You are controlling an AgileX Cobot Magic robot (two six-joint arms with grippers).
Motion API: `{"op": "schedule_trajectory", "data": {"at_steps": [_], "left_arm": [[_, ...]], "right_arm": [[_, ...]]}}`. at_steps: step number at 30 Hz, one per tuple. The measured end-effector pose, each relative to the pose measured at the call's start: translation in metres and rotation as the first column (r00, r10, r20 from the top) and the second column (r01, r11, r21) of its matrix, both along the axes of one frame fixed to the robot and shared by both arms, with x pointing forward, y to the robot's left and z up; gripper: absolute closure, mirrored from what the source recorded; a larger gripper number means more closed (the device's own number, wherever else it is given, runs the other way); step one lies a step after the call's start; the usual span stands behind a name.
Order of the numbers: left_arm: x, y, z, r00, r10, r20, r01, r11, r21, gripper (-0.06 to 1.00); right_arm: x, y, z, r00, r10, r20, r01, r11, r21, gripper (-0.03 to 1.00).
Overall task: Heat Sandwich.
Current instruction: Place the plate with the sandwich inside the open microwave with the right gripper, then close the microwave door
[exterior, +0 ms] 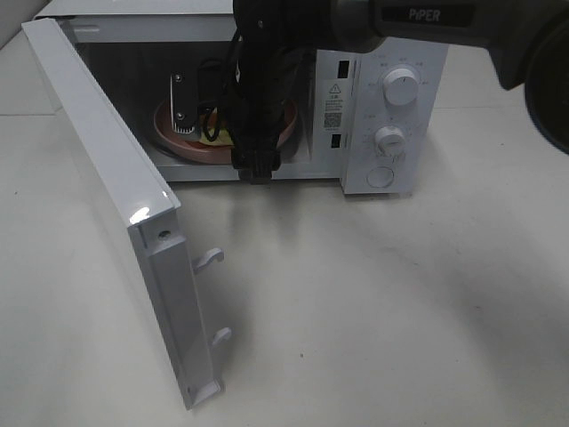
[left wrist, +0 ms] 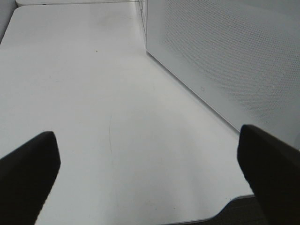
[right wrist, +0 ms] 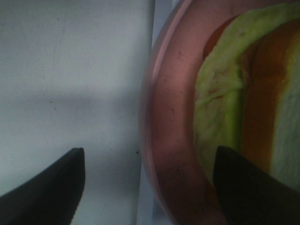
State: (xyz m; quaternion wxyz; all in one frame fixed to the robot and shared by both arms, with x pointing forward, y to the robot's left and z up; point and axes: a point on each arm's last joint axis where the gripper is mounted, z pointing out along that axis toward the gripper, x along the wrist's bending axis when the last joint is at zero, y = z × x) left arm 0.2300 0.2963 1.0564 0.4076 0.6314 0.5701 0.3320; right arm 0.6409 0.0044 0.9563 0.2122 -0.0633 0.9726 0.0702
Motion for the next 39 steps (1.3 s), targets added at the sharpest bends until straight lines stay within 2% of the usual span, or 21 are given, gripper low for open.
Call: {"op": "schedule_trajectory", "data": {"at_steps": [15, 24, 39], "left_arm": [[0.000, 0.000, 0.000, 1.000, 0.000, 0.001, 0.000, 1.000, 0.000, -0.03], [0.000, 0.000, 0.000, 1.000, 0.000, 0.001, 0.000, 1.000, 0.000, -0.03], [0.000, 0.000, 0.000, 1.000, 0.000, 0.001, 0.000, 1.000, 0.000, -0.03]], "right_arm": [[-0.035, -0.017, 0.015, 0.999, 0.032, -0.003, -0.032, 0.999, -0.020, 0.23], [-0.053, -0.031, 0.031, 1.000, 0.016, 0.003, -0.016, 1.000, -0.005, 0.23], [-0.093, -0.063, 0.042, 1.000, -0.010, 0.001, 0.010, 1.000, 0.023, 0.23]]}}
